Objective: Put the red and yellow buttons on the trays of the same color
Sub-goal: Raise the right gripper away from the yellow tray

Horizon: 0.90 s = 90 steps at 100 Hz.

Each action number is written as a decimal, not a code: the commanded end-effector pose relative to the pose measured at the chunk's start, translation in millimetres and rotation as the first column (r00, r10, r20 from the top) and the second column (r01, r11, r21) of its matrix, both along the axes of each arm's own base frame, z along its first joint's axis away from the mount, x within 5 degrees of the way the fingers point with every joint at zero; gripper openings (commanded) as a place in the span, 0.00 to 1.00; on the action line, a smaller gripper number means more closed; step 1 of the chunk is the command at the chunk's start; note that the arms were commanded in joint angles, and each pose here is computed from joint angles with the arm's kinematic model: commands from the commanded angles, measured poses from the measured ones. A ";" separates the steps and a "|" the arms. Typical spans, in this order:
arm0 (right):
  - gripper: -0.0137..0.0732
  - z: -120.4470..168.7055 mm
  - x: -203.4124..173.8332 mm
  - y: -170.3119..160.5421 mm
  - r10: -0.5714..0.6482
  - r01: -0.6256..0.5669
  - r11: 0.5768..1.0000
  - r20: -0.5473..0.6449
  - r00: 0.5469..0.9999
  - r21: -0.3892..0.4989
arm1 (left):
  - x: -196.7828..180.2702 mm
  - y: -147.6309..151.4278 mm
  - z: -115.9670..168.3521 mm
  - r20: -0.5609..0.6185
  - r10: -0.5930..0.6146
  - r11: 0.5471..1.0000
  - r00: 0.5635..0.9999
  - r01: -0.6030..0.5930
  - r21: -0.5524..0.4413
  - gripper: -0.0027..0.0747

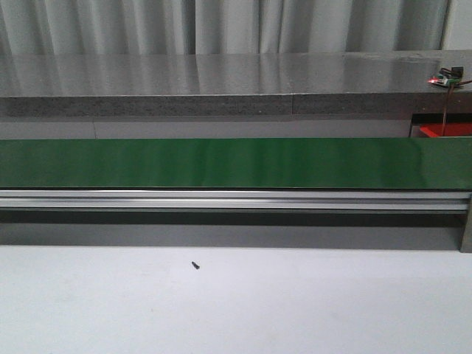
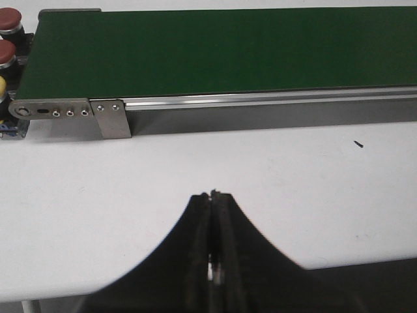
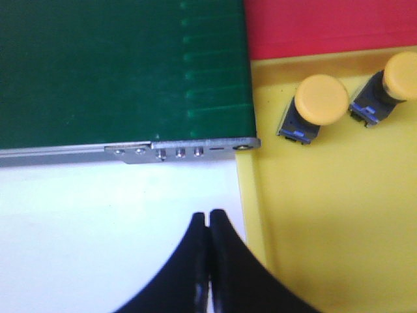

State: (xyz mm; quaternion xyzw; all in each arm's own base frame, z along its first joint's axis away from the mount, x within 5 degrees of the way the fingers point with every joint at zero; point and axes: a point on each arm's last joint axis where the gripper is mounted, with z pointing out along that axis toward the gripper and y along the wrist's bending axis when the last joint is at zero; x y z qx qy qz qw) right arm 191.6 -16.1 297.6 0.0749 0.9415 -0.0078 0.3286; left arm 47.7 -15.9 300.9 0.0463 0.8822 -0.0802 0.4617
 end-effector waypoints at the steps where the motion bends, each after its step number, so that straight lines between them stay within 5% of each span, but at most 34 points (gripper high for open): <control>1: 0.08 7.9 -7.9 0.7 0.015 -0.012 1.000 0.115 0.993 -0.022 | 3.4 -0.7 11.9 0.073 0.002 1.000 0.997 0.000 -0.019 0.01; 49: 0.08 -11.7 -75.8 6.0 0.018 -0.009 0.999 0.275 0.961 -0.034 | 3.4 -0.7 11.9 0.073 0.002 1.000 0.997 0.000 -0.019 0.01; 90: 0.08 -12.1 -82.6 6.5 0.018 -0.009 0.999 0.274 0.962 -0.034 | 3.4 -0.7 11.9 0.073 0.002 1.000 0.997 0.000 -0.019 0.01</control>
